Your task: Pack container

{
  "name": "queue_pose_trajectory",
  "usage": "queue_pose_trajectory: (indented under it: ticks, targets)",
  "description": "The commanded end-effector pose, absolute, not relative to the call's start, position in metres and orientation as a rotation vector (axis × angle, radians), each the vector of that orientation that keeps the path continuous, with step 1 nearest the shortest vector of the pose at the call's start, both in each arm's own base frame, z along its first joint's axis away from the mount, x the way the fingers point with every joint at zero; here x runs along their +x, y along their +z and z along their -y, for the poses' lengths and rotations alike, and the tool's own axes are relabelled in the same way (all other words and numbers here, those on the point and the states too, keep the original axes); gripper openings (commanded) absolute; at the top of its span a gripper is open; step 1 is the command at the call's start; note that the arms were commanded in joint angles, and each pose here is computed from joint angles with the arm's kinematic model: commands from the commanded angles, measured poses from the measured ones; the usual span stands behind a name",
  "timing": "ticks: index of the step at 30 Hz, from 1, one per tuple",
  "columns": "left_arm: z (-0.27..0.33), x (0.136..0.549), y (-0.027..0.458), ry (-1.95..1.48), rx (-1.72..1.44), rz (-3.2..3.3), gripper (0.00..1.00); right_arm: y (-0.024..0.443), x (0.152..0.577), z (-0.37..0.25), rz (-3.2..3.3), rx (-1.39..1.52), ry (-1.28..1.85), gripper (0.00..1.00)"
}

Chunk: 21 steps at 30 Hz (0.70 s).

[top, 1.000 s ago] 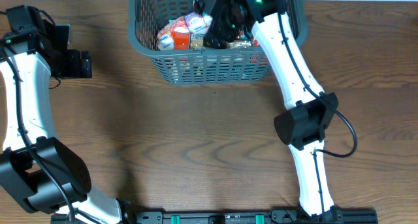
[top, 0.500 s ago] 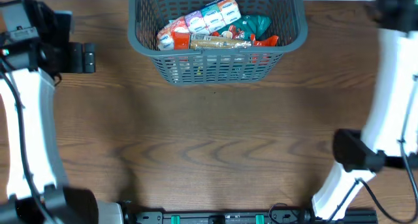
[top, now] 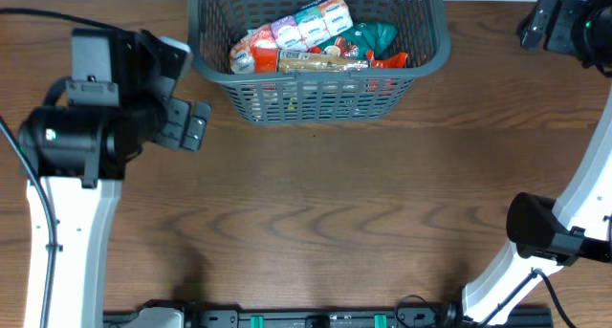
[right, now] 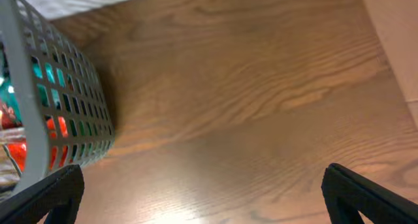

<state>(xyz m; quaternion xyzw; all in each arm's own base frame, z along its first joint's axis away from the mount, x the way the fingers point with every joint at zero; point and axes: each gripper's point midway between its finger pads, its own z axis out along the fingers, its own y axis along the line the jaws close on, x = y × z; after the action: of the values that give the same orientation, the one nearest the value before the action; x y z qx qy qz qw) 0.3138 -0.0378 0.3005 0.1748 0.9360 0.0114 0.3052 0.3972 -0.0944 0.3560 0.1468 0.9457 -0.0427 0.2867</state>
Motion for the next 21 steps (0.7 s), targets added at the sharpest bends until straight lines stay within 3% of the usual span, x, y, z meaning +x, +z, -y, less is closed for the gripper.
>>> queue_pose_trajectory:
  ticks: [1,13,21]
  targets:
    - [0.042,0.301,0.310,0.063,0.465,-2.452,0.99,0.357,0.386,0.087,-2.546,0.380,-0.106,0.99]
    - [0.047,0.247,0.249,0.057,0.473,-2.439,0.99,0.308,0.321,0.060,-2.653,0.345,-0.063,0.98]
    - [0.038,0.235,0.227,0.066,0.371,-2.276,0.98,0.238,0.284,0.007,-2.466,0.129,0.026,0.99]
